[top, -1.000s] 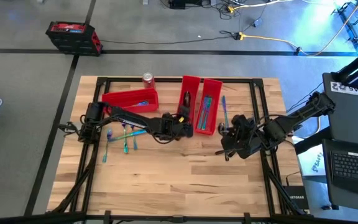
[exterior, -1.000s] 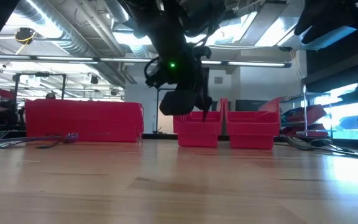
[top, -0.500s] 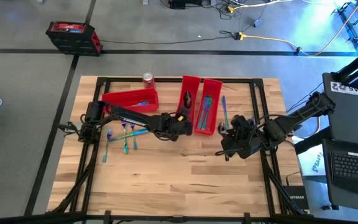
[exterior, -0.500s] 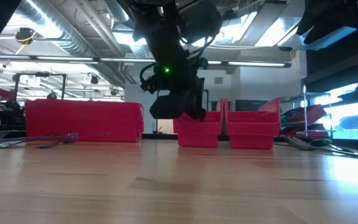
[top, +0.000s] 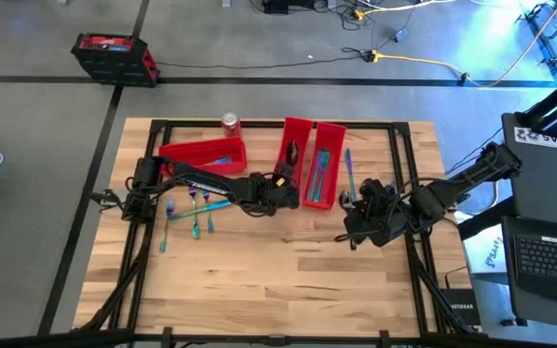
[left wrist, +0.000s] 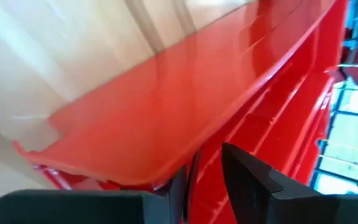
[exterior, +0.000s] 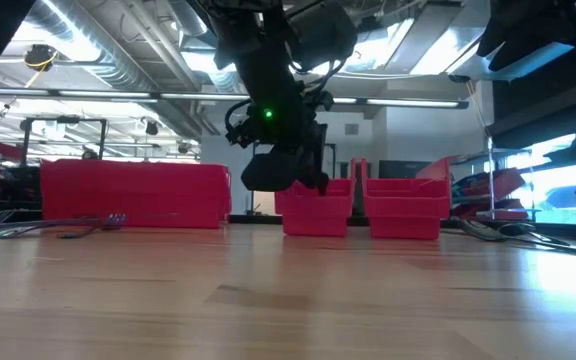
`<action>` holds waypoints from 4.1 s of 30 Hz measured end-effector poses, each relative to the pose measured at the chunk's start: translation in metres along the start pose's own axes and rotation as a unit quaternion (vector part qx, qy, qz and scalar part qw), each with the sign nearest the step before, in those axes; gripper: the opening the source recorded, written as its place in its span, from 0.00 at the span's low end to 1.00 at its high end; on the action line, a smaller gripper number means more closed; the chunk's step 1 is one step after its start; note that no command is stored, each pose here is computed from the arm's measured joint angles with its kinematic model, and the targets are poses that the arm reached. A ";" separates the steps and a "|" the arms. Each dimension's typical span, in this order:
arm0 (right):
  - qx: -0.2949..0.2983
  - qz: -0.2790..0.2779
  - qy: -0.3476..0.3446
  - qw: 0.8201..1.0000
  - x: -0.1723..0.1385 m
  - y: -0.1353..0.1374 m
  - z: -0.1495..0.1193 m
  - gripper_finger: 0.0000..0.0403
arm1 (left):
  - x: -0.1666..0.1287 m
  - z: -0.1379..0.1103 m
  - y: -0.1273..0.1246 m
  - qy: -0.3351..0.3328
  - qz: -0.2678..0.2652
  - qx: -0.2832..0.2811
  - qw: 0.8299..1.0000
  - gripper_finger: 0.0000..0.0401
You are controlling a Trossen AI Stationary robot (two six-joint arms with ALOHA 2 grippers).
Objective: Sort silverware
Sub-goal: Put the black spoon into the middle red bin, then put the blue table knife into the right red bin
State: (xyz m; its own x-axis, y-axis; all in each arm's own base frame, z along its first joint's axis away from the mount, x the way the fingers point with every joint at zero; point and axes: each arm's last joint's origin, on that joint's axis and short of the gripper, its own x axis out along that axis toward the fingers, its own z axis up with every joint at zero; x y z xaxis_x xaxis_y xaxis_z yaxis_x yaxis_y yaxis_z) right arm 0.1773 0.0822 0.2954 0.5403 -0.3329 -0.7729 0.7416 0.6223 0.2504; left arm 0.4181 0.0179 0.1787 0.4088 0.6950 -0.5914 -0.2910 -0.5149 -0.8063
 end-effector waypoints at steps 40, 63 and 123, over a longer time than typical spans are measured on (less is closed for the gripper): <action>0.001 0.001 0.000 1.000 0.000 0.000 0.000 0.33 | -0.042 -0.008 -0.031 -0.070 -0.160 0.121 0.977 0.01; 0.003 0.004 -0.001 1.000 0.000 0.001 0.000 0.33 | -0.119 -0.009 -0.060 -0.133 -0.168 0.791 0.573 0.00; -0.095 0.170 -0.218 0.956 0.022 0.079 0.031 0.33 | -0.278 0.165 -0.005 0.216 -0.494 0.739 0.405 0.00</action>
State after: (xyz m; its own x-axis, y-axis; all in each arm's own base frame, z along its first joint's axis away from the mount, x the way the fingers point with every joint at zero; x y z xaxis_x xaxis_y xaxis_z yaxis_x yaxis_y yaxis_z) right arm 0.2600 0.1020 0.3168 0.8824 -0.3265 -0.3386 0.4304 0.8510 0.3010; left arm 0.1628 -0.0897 0.3456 0.9771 -0.1207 -0.1751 0.1293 0.9909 0.0386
